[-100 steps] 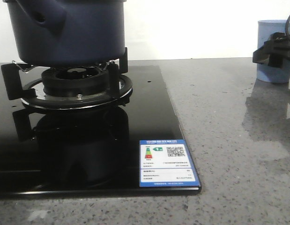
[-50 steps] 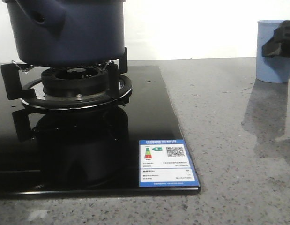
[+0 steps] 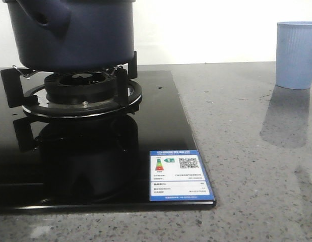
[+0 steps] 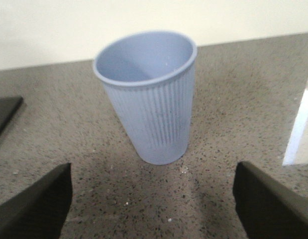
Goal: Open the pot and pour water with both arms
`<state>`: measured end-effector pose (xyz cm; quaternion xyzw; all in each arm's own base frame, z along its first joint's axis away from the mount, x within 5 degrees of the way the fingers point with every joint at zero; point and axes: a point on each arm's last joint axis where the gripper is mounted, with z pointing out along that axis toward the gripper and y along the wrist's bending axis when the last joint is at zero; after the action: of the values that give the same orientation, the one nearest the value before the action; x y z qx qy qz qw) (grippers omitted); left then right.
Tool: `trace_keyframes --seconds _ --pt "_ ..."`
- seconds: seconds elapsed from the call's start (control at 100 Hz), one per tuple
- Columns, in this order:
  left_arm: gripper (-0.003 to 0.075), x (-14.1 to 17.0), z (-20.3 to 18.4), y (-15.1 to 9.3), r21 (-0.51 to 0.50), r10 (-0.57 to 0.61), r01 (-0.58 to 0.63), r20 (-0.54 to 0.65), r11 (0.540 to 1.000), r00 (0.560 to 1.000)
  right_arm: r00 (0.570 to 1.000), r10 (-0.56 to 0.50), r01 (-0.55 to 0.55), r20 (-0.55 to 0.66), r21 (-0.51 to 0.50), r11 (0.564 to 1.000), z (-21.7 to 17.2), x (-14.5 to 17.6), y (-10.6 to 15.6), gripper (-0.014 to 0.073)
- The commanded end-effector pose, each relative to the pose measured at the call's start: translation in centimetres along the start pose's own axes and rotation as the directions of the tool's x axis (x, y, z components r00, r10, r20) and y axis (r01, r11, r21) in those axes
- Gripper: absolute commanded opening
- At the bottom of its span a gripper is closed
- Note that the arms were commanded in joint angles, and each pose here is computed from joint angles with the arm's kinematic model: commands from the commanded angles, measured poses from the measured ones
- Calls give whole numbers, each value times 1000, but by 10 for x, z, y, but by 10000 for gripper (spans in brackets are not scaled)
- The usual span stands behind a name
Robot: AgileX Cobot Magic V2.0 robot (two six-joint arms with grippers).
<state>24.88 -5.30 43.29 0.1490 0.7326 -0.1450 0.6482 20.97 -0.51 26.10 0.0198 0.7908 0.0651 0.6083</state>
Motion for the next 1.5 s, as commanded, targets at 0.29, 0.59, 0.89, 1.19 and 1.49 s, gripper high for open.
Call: trace_keyframes --seconds 0.29,0.59,0.89,1.19,1.49 --pt "345 -14 7 -29 100 -34 28 62 995 997 980 -42 22 195 104 994 -71 -31 4 574" --pt "345 7 39 -49 179 -39 44 -29 983 999 972 -50 9 229 176 984 -100 -32 3 574" --pt "345 26 63 -50 183 -39 57 -98 981 994 968 -52 4 244 195 981 -109 -33 2 574" --pt "345 33 70 -49 183 -34 57 -125 982 992 969 -51 3 240 198 980 -109 -32 2 573" --pt "345 34 70 -49 184 -8 32 -130 982 992 969 -51 3 240 198 980 -109 -32 2 574"
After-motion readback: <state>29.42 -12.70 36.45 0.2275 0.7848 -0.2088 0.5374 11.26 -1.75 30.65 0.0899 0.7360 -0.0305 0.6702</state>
